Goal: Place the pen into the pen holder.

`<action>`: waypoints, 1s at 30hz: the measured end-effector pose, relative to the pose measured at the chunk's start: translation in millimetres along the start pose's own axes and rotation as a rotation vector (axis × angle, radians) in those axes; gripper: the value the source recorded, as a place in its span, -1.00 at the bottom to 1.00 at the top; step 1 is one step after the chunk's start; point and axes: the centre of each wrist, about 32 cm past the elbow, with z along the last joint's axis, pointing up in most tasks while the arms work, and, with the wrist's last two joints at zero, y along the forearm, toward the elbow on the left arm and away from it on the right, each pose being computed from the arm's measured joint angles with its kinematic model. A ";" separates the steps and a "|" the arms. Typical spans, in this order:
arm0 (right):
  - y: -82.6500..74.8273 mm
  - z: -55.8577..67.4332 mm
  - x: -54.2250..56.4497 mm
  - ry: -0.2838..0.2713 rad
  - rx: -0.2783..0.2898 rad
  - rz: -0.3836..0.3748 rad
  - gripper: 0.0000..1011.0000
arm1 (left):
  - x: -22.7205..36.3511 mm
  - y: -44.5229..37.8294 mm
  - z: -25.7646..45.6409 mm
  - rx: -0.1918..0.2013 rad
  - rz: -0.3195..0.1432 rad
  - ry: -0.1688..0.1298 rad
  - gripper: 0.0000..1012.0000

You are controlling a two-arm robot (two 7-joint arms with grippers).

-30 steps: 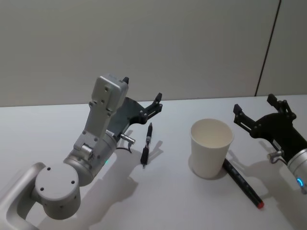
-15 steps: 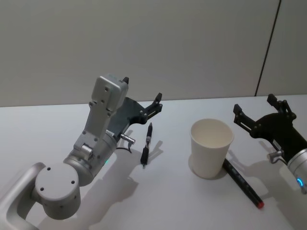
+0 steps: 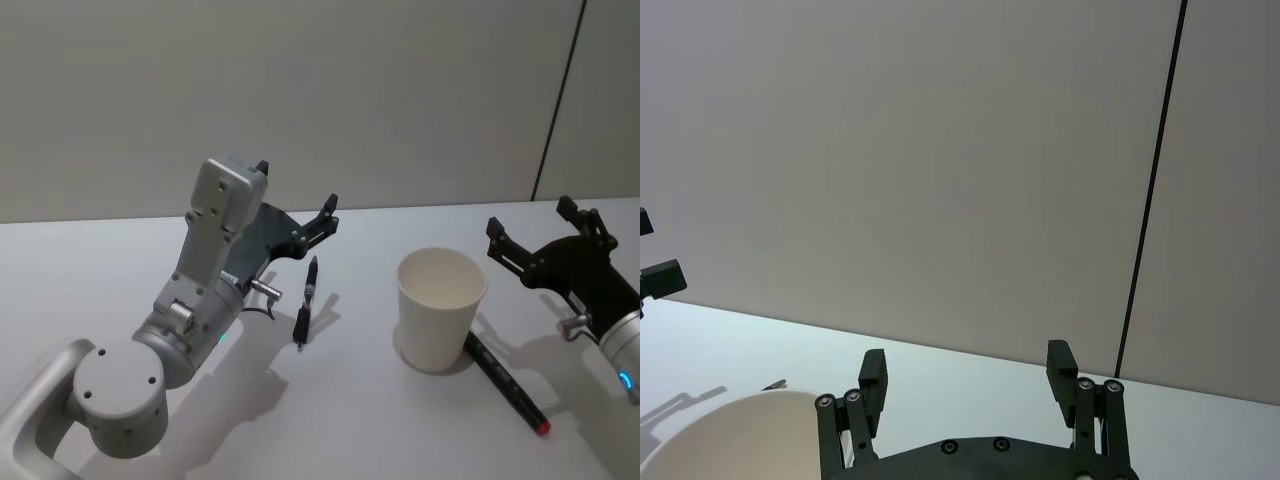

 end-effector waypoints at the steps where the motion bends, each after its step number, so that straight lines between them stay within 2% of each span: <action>1: 0.0 0.0 0.0 0.000 0.000 0.000 0.98 | 0.0 0.0 0.0 0.000 0.000 0.000 0.98; 24: 0.1 0.1 0.1 -0.001 0.000 0.001 0.98 | 0.0 0.0 0.0 0.000 0.000 0.000 0.98; 30: 2.1 3.6 3.5 -0.021 0.002 0.017 0.98 | 0.0 0.0 0.0 0.000 0.000 0.000 0.98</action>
